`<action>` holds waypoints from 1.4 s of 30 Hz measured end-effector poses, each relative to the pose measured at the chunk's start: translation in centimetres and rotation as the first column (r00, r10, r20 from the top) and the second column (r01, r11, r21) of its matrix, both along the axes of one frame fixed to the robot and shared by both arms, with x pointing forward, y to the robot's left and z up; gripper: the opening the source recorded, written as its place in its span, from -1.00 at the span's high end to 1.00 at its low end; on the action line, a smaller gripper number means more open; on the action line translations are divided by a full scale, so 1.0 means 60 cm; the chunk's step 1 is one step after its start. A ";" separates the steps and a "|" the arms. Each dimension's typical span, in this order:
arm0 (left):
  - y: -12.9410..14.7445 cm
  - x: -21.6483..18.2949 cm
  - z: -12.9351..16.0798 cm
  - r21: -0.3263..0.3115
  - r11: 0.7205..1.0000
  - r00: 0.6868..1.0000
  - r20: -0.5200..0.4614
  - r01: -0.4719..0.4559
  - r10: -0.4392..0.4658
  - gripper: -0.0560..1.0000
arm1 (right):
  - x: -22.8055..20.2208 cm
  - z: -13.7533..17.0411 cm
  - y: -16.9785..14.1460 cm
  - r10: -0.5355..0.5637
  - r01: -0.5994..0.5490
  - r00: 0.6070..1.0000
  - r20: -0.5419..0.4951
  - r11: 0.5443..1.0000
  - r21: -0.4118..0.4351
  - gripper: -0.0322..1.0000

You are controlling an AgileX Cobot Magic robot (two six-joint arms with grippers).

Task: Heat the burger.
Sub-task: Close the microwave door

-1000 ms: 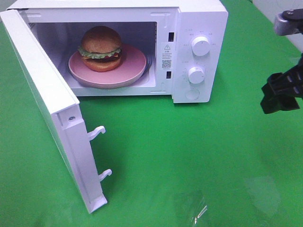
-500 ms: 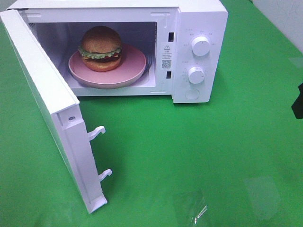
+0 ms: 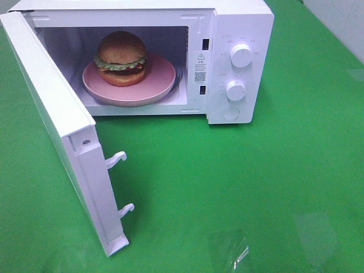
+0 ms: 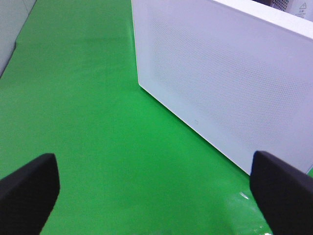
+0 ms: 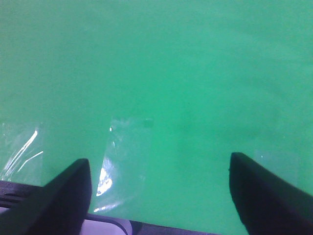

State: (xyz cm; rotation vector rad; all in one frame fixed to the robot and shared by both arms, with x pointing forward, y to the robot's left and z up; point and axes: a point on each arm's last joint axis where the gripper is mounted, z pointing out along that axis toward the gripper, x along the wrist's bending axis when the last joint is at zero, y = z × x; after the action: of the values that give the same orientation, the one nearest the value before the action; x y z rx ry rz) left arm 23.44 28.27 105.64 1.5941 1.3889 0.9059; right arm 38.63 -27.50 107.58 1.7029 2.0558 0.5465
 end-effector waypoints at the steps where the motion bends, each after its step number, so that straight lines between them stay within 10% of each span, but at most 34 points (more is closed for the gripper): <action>1: 0.000 0.000 0.000 0.000 1.000 1.000 0.000 0.000 0.000 -0.96 | -0.019 -0.012 -0.004 0.001 -0.001 1.000 0.016 1.000 0.003 -0.53; 13: 0.000 0.000 0.000 0.000 1.000 1.000 0.000 0.000 0.000 -0.96 | -0.110 -0.033 -0.030 -0.054 0.045 0.976 0.209 0.998 0.046 -0.53; 21: 0.000 0.000 0.000 0.000 1.000 1.000 0.000 0.000 0.000 -0.96 | -0.183 -0.010 -0.047 -0.162 0.136 0.887 0.432 0.986 0.092 -0.53; 42: 0.000 0.000 0.000 0.000 1.000 1.000 0.000 0.000 0.000 -0.96 | -0.253 -0.027 -0.051 -0.174 0.129 0.818 0.549 0.984 0.119 -0.53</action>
State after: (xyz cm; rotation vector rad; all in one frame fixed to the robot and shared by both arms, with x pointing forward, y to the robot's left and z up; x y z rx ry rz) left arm 23.44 28.27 105.64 1.5941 1.3889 0.9059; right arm 23.43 -30.54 105.94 1.4945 1.4814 0.9511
